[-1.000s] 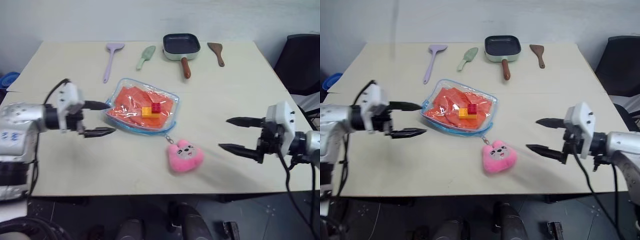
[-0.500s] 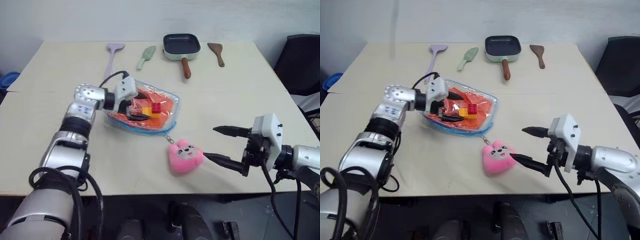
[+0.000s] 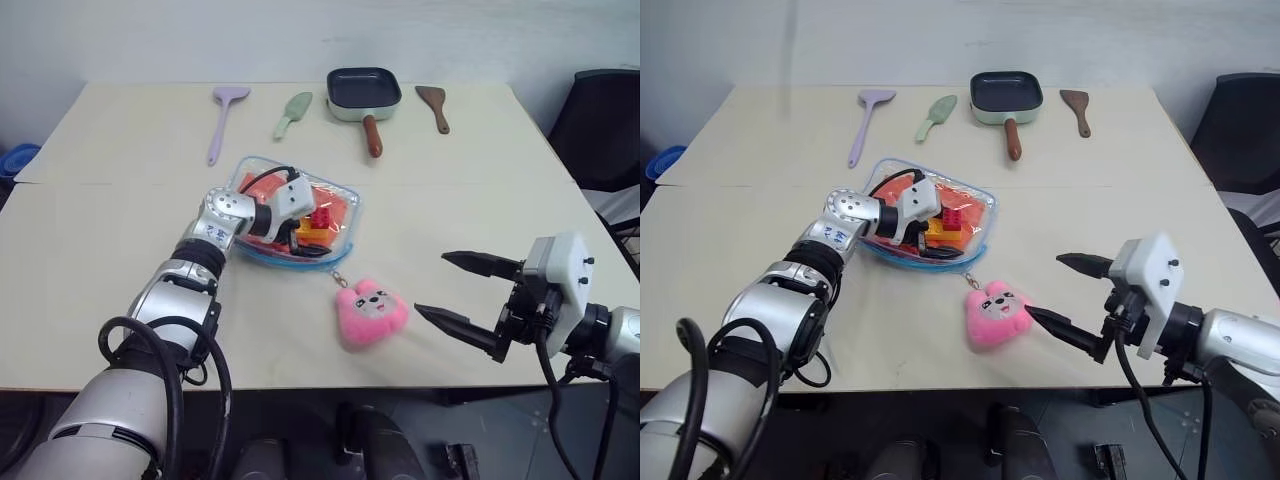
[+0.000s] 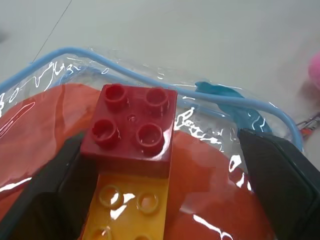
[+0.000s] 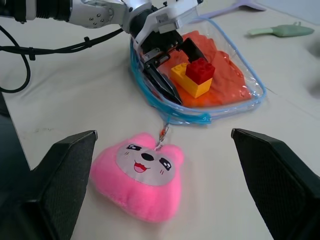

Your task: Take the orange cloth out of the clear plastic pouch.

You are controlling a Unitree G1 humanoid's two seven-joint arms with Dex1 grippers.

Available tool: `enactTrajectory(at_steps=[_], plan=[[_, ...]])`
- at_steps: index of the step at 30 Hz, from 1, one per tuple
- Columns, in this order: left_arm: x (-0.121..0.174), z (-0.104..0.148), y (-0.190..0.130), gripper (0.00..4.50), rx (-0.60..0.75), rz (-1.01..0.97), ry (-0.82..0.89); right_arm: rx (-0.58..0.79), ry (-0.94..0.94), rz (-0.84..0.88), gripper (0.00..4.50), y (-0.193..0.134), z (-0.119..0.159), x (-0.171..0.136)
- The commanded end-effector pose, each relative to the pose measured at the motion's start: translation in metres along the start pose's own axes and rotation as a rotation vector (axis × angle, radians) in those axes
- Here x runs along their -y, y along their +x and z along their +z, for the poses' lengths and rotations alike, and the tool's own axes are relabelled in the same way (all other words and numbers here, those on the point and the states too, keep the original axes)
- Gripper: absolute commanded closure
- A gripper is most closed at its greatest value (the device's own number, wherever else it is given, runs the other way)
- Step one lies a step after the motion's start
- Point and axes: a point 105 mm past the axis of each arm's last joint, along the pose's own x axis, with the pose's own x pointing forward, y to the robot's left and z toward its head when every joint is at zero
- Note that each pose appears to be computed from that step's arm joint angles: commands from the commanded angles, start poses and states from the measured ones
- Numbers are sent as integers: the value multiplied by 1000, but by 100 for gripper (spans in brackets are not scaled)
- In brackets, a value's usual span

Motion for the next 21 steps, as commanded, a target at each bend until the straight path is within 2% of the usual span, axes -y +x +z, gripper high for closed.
enactTrajectory(at_steps=[1,6,7,13,17,21], plan=[[-6,8,-5,128,17,16,20,14,-41,-4,0,-2,9,-5],[-5,5,-13,285,17,-8,12,-1,-40,12,0,0,6,-5],[-6,5,-16,297,19,-9,7,0,-41,18,0,1,7,-5],[-29,13,-56,297,92,110,-27,16,-46,68,0,9,10,3],[-46,13,-107,297,104,253,-54,27,-42,125,0,19,10,2],[-36,-12,-178,297,27,418,-107,44,-36,236,0,32,11,-5]])
